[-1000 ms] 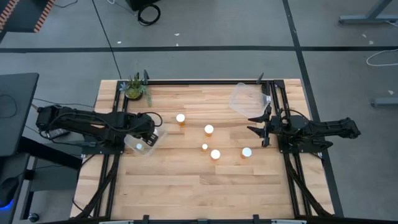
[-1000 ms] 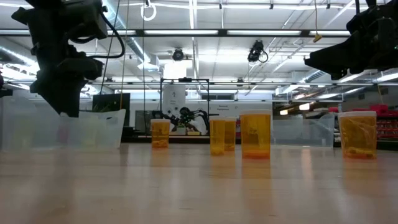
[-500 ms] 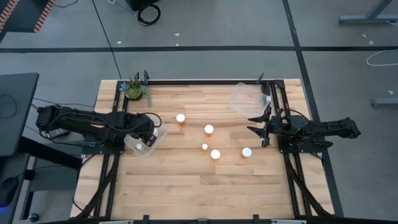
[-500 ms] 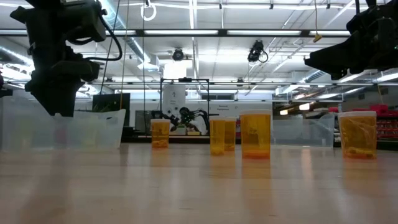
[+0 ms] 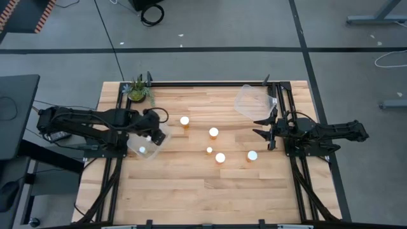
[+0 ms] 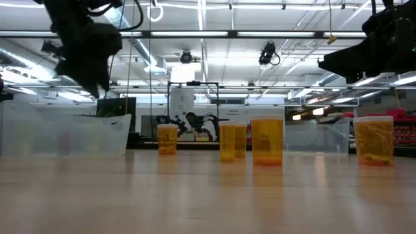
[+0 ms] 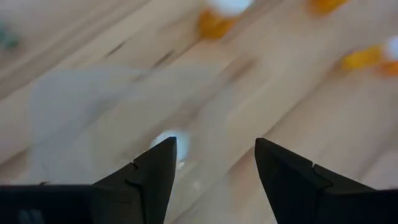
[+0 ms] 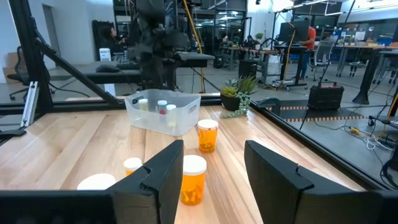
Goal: Pick and place medicine bottles into bin by pill shape (circle, oval)
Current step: Put the small orange pill bottle into the left transparent bin
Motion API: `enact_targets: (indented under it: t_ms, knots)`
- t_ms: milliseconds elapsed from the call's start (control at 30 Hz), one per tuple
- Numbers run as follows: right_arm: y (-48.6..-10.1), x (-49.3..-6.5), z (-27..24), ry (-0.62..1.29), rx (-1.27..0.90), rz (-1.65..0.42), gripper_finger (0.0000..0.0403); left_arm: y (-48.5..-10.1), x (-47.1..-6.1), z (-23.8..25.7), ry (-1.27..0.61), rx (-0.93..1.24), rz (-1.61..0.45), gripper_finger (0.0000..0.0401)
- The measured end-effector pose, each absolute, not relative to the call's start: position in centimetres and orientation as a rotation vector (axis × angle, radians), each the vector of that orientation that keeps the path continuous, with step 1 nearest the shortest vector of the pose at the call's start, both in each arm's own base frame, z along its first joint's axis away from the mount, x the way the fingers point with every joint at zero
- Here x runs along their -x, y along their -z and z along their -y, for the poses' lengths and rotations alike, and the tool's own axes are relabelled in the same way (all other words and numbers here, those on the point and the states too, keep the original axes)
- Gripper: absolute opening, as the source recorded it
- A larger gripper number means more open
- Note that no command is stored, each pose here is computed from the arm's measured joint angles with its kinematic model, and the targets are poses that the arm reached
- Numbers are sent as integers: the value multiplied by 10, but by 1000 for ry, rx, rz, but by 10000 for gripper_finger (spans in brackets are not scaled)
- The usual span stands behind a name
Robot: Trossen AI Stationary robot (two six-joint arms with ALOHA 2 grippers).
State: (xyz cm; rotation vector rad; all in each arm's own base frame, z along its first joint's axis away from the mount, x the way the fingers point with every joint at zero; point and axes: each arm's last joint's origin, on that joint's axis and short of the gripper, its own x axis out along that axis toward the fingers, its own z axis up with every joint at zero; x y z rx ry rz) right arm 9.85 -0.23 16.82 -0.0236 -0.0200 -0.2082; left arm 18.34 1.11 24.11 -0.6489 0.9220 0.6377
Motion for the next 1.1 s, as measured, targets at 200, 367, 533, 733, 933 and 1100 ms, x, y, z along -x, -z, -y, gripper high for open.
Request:
enact_targets:
  t_ms: [200,367,533,733,933,1100]
  knots:
    - [-168,-98,2,208,24,20,178,-238,-219,-5,-522,590,-822,214]
    - [-168,-98,2,208,24,20,178,-234,-250,-1,-497,519,-889,214]
    - [-168,-98,2,208,24,19,178,-235,-286,8,-426,410,-933,215]
    - [-168,-98,2,208,24,20,178,-229,-323,14,-396,353,-967,217]
    - [-168,-98,2,208,24,20,178,-212,-354,22,-353,299,-1025,218]
    - [-168,-98,2,208,24,20,178,-202,-373,26,-293,346,-1058,226]
